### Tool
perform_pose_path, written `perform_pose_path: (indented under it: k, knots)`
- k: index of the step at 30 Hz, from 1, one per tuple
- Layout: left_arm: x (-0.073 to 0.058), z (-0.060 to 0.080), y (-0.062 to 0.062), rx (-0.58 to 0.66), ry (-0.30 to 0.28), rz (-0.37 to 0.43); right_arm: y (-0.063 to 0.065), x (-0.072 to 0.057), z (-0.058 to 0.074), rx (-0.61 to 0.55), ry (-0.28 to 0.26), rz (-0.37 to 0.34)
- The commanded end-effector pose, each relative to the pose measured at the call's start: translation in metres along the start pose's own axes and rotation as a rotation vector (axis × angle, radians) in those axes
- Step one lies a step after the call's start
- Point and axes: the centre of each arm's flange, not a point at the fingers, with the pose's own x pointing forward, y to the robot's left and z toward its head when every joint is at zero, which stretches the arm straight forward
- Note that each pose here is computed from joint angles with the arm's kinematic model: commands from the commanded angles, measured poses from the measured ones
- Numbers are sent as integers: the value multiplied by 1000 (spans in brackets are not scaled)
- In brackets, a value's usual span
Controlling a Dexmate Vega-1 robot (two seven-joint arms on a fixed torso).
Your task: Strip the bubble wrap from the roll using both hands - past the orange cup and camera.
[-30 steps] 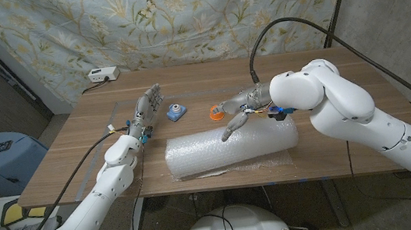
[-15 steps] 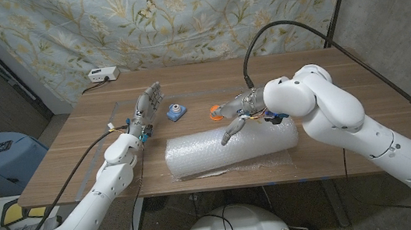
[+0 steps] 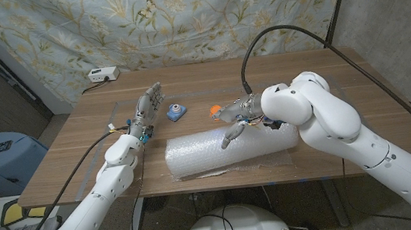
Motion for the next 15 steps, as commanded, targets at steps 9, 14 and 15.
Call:
perform_pose_path:
  k: [9,14,15]
  knots:
    - [-10,1,-4,-4,-7,23,13,15,-5,57,5,38]
    - [-11,0,-4,-5,-5,30,12,17,-2,51,-13,73]
    - [-12,0,-4,-5,-5,31,12,17,-1,51,-16,82]
